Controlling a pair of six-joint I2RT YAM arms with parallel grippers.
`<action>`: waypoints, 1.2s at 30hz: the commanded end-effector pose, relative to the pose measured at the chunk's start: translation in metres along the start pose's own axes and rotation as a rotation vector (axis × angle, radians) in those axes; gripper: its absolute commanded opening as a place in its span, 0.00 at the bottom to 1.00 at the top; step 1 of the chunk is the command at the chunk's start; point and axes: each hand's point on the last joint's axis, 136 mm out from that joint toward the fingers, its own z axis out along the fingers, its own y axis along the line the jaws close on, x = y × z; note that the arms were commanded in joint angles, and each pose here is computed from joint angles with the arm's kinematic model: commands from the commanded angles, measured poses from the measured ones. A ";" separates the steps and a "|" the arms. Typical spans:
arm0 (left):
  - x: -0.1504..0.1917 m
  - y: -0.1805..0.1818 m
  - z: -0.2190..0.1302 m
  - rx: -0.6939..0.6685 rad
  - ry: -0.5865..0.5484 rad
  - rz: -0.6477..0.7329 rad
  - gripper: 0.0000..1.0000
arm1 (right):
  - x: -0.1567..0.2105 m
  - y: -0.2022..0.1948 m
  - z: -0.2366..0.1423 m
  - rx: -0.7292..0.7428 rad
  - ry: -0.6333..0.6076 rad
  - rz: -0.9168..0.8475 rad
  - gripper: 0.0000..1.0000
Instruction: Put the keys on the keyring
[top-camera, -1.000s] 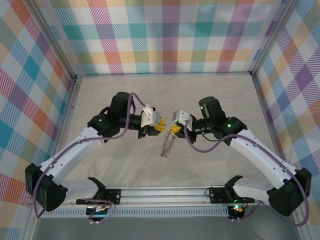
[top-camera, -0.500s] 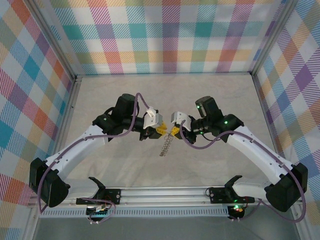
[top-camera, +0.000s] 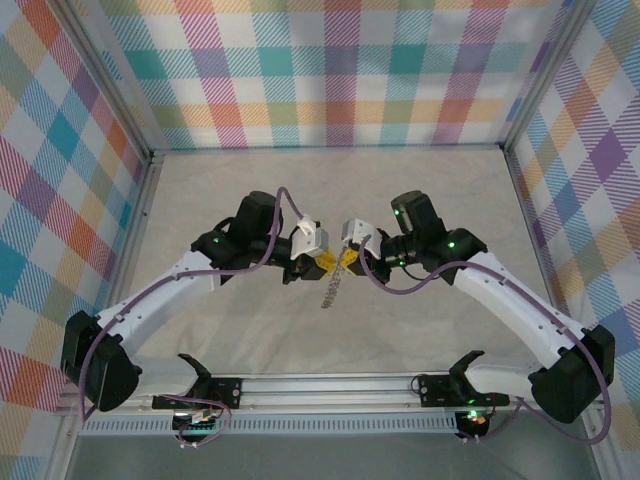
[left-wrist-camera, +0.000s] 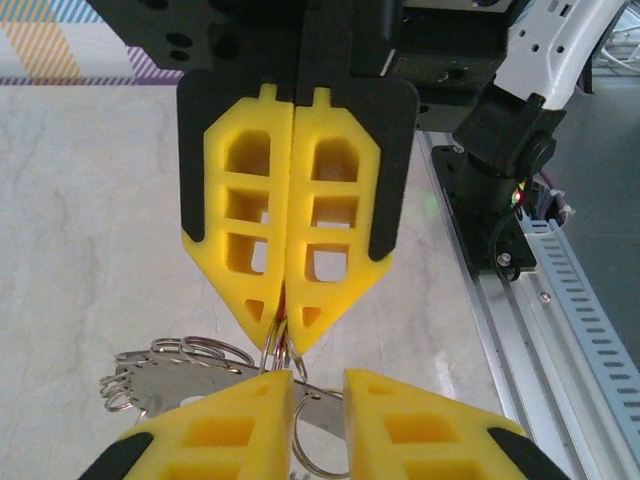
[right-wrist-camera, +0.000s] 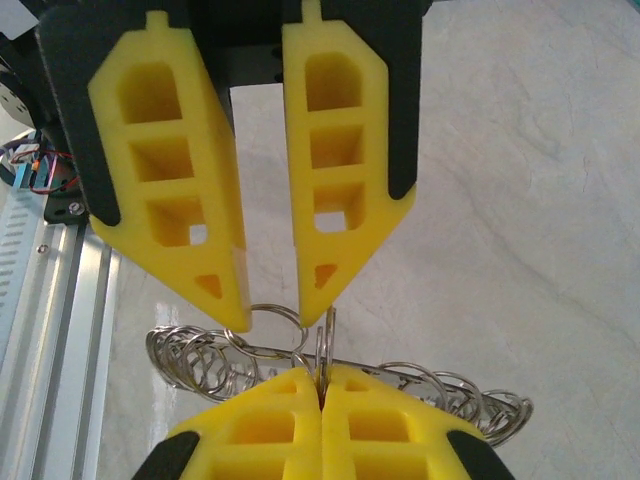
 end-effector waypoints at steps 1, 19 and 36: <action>-0.002 0.000 0.006 -0.008 0.013 -0.004 0.20 | -0.023 0.005 0.000 -0.038 -0.096 -0.037 0.00; -0.010 -0.005 0.006 0.021 -0.013 0.019 0.00 | -0.025 0.009 0.001 -0.053 -0.098 -0.044 0.00; -0.010 -0.017 -0.014 0.012 0.007 0.113 0.24 | -0.013 0.013 -0.002 -0.028 -0.078 -0.047 0.00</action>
